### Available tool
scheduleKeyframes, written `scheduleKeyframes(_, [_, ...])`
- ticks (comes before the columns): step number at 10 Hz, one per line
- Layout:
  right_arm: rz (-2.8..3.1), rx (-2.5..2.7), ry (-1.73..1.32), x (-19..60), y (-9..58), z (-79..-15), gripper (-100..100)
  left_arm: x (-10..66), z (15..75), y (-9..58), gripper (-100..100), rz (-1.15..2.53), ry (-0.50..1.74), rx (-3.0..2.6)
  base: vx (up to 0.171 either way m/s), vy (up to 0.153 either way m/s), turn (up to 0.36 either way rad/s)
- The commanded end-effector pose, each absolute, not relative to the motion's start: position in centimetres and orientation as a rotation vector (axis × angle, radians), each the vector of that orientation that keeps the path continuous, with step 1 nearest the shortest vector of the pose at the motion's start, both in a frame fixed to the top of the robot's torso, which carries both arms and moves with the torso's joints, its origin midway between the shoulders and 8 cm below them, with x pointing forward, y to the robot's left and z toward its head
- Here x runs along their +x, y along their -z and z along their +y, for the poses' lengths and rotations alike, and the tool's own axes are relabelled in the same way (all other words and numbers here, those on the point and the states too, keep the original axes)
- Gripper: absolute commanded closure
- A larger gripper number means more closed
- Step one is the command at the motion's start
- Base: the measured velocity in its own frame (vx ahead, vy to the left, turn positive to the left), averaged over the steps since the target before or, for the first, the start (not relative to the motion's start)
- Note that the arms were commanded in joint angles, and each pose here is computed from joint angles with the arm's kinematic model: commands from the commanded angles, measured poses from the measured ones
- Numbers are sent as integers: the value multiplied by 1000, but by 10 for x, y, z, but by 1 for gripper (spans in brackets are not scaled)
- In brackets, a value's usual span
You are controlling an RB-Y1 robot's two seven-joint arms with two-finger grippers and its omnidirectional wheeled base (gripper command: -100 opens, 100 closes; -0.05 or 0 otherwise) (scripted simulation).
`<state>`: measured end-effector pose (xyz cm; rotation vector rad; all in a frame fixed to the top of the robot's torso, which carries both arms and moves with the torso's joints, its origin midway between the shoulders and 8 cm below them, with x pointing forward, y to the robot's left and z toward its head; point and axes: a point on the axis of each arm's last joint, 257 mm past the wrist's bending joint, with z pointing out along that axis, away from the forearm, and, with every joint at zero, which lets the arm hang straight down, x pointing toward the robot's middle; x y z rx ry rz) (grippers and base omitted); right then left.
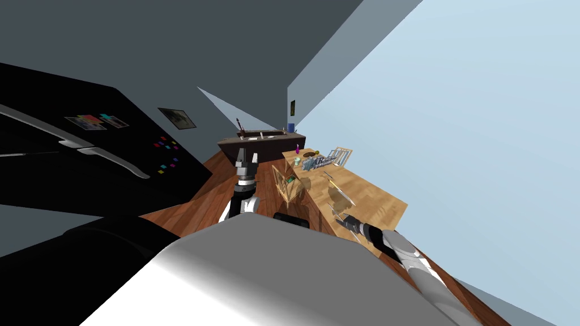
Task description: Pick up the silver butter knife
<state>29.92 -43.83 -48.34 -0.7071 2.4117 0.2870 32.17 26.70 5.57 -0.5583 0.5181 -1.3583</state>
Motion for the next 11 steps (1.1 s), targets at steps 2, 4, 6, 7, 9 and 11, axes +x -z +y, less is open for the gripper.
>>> scheduleKeyframes(2, [2472, -731, -256, 285, 490, -458, -100, 322, 267, -56, 0, 518, 1358, -558, 12, 3, 25])
scheduleKeyframes(4, [2477, -734, -253, 285, 489, -460, -100, 322, 267, -56, 0, 518, 1358, -558, 3, 1, 13])
scheduleKeyframes(6, [2481, -724, -249, 280, 499, -454, -100, 322, 267, -56, 0, 518, 1358, -558, 13, -8, 30])
scheduleKeyframes(7, [2483, -717, -248, 278, 506, -450, -100, 322, 267, -56, 0, 518, 1358, -558, 47, -28, 85])
scheduleKeyframes(9, [2484, -714, -250, 277, 507, -449, -100, 322, 267, -56, 0, 518, 1358, -558, 31, -17, 22])
scheduleKeyframes(11, [2483, -715, -247, 277, 507, -449, 100, 322, 267, -56, 0, 518, 1358, -558, 0, 0, 0])
